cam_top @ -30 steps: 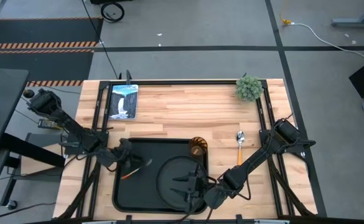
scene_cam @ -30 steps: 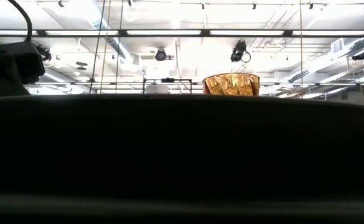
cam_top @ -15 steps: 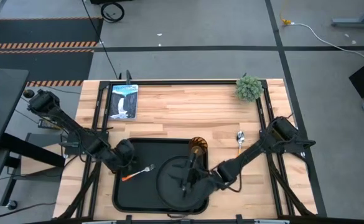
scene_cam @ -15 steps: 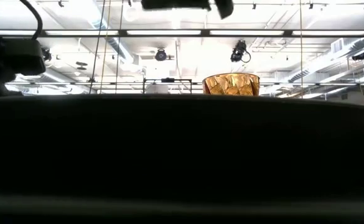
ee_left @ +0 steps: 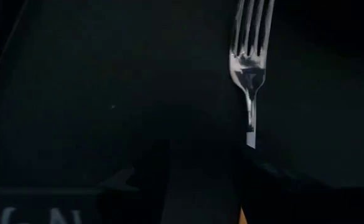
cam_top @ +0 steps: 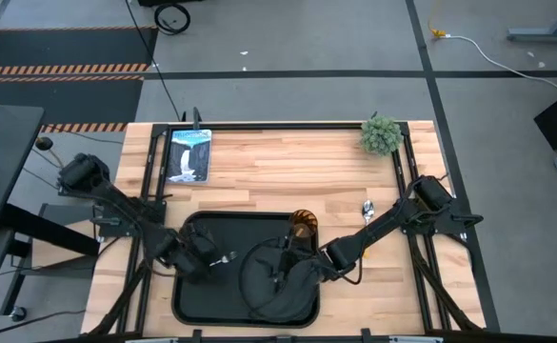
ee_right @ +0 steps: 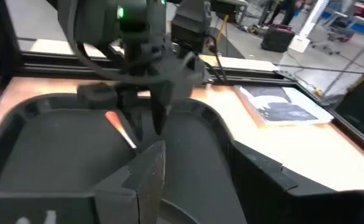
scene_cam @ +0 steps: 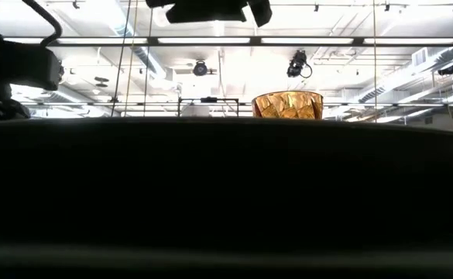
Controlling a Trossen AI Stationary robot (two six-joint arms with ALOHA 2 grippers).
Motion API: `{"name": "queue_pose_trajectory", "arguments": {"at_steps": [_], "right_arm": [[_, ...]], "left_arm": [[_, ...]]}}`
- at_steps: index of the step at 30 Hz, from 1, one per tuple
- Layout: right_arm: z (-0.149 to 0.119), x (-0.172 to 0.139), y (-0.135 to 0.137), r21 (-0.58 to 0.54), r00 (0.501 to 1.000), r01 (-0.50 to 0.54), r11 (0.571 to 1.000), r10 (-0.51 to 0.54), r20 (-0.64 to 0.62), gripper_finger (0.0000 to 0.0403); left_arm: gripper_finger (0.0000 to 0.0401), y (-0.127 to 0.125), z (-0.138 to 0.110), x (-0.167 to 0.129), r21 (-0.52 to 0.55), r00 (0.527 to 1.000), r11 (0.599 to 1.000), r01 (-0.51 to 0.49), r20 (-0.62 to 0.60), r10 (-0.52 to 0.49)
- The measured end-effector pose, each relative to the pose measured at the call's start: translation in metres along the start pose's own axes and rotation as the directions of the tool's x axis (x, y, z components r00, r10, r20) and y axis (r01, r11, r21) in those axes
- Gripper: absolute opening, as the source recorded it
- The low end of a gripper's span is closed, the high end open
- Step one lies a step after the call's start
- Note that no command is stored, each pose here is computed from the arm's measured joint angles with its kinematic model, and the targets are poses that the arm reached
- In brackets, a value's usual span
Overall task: Pick and place plate/cup/fork/spoon on tray
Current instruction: Put the orange fork beside the black plate on the black tray
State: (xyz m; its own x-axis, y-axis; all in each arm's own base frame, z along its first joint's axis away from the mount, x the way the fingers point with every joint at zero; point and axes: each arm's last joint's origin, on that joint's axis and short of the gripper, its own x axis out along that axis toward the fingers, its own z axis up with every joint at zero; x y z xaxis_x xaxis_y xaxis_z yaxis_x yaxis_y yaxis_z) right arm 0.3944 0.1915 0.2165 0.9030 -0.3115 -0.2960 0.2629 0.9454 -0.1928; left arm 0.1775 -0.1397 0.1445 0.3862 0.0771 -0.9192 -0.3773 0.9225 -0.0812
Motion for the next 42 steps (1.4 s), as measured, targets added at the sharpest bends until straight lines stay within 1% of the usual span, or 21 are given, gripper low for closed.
{"name": "queue_pose_trajectory", "arguments": {"at_steps": [5, 9, 11, 14, 17, 19, 26, 30, 32, 36, 38, 42], "right_arm": [[-0.002, -0.003, 0.005, -0.009, 0.996, -0.085, 0.996, 0.084, -0.012, 0.0182], [-0.005, -0.005, 0.01, -0.067, 0.989, -0.148, 0.987, 0.146, -0.037, 0.0182], [-0.005, -0.006, 0.012, -0.105, 0.986, -0.167, 0.98, 0.164, -0.041, 0.0182], [-0.008, -0.009, 0.014, -0.151, 0.981, -0.192, 0.97, 0.185, -0.062, 0.0183], [-0.01, -0.011, 0.016, -0.178, 0.975, -0.217, 0.96, 0.206, -0.078, 0.0182], [-0.011, -0.012, 0.017, -0.193, 0.969, -0.244, 0.95, 0.23, -0.091, 0.0182], [-0.012, -0.012, 0.019, -0.203, 0.955, -0.294, 0.934, 0.277, -0.107, 0.0183], [-0.012, -0.013, 0.02, -0.205, 0.953, -0.302, 0.931, 0.285, -0.108, 0.0183], [-0.012, -0.013, 0.02, -0.21, 0.951, -0.307, 0.928, 0.29, -0.106, 0.0183], [-0.01, -0.013, 0.022, -0.196, 0.942, -0.335, 0.922, 0.323, -0.091, 0.0183], [-0.01, -0.013, 0.022, -0.19, 0.937, -0.35, 0.917, 0.34, -0.085, 0.0183], [-0.009, -0.014, 0.023, -0.189, 0.932, -0.363, 0.912, 0.353, -0.083, 0.0183]], "left_arm": [[0.0172, -0.023, 0.012, 0.003, 0.062, 0.999, 0.998, -0.029, -0.013, 0.03], [0.0172, -0.033, 0.021, -0.005, 0.089, 0.997, 0.993, -0.079, -0.021, 0.081], [0.0172, -0.036, 0.025, -0.009, 0.075, 0.996, 0.994, -0.085, -0.021, 0.087], [0.0172, -0.04, 0.029, -0.013, 0.021, 0.998, 0.998, -0.062, -0.007, 0.062], [0.0172, -0.041, 0.028, -0.013, -0.01, 0.999, 0.999, -0.043, -0.03, 0.043], [0.0172, -0.043, 0.028, -0.01, -0.012, 0.999, 0.999, -0.038, -0.039, 0.037], [0.0172, -0.045, 0.02, 0.014, 0.032, 0.989, 0.993, -0.11, -0.094, 0.113], [0.0172, -0.047, 0.018, 0.018, 0.026, 0.987, 0.993, -0.114, -0.115, 0.116], [0.0171, -0.046, 0.019, 0.018, -0.003, 0.986, 0.994, -0.114, -0.124, 0.112], [0.0151, -0.045, 0.022, 0.02, -0.064, 0.982, 0.993, -0.1, -0.168, 0.088], [0.0131, -0.044, 0.025, 0.02, -0.109, 0.979, 0.99, -0.093, -0.192, 0.071], [0.0086, -0.044, 0.026, 0.021, -0.196, 0.978, 0.976, -0.098, -0.198, 0.059]]}}
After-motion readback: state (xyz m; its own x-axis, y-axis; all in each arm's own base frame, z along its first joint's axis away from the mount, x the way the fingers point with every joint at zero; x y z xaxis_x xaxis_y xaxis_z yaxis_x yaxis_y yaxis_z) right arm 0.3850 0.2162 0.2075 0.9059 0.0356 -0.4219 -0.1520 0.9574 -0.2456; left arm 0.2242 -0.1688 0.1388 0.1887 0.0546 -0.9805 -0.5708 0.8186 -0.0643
